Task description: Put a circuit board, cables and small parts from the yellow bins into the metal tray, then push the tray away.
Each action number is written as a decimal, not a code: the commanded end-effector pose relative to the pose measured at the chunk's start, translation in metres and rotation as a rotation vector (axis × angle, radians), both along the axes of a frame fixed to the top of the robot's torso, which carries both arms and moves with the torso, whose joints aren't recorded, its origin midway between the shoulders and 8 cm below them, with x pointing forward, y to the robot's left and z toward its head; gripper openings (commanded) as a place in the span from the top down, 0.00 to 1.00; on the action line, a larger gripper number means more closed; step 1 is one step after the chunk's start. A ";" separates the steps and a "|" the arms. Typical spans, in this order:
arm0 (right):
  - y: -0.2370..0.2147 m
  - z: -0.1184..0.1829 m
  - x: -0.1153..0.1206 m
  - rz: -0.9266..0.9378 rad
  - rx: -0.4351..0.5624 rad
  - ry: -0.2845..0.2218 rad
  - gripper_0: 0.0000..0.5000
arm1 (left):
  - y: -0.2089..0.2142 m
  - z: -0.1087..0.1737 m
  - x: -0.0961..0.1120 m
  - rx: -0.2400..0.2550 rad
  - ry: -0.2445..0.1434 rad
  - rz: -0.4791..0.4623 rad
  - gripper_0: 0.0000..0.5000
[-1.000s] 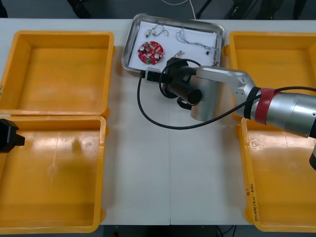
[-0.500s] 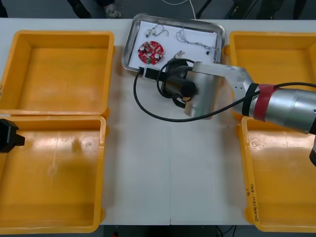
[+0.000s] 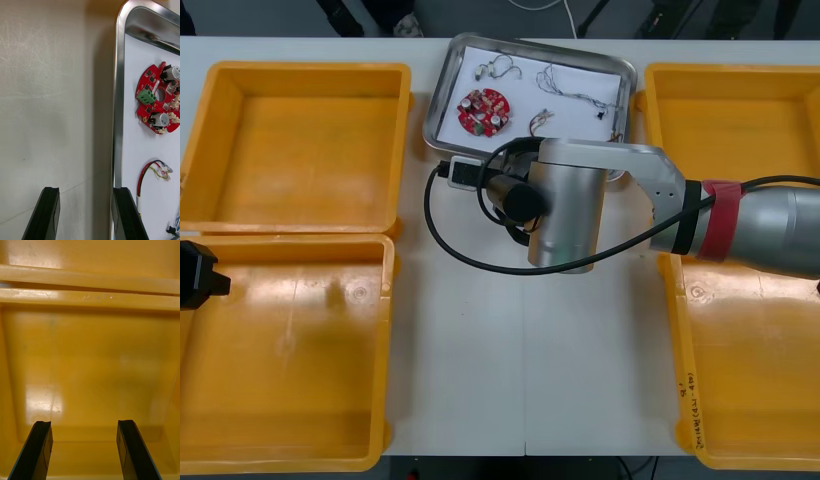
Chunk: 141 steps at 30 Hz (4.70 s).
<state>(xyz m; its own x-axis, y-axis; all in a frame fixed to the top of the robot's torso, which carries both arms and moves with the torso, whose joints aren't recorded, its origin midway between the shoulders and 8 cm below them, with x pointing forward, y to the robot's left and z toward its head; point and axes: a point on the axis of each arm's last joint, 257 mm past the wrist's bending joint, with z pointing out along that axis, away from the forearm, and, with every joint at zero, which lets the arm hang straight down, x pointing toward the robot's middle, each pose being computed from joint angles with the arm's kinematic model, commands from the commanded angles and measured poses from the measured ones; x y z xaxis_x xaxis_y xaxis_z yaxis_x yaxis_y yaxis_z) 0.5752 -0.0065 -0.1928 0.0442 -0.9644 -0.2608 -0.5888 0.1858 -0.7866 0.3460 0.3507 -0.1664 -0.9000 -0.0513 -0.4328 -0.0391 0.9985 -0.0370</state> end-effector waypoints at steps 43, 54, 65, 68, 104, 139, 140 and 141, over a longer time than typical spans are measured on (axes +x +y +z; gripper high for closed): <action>-0.217 0.090 -0.170 -0.763 0.618 0.325 0.20 | 0.014 0.011 -0.005 0.081 -0.014 -0.064 0.00; -0.302 0.082 -0.175 -1.105 0.887 0.390 0.21 | 0.014 0.011 -0.005 0.081 -0.014 -0.064 0.00; -0.362 0.074 -0.174 -1.258 0.989 0.448 0.20 | 0.014 0.011 -0.005 0.081 -0.014 -0.064 0.00; -0.374 0.069 -0.172 -1.264 0.952 0.441 0.07 | 0.014 0.011 -0.005 0.081 -0.014 -0.064 0.00; -0.405 0.030 -0.150 -1.213 0.838 0.477 0.00 | 0.014 0.011 -0.005 0.081 -0.014 -0.064 0.00; -0.393 0.005 -0.166 -1.214 0.838 0.566 0.00 | 0.014 0.011 -0.005 0.081 -0.014 -0.064 0.00; -0.393 0.005 -0.166 -1.214 0.838 0.566 0.00 | 0.014 0.011 -0.005 0.081 -0.014 -0.064 0.00; -0.393 0.005 -0.166 -1.214 0.838 0.566 0.00 | 0.014 0.011 -0.005 0.081 -0.014 -0.064 0.00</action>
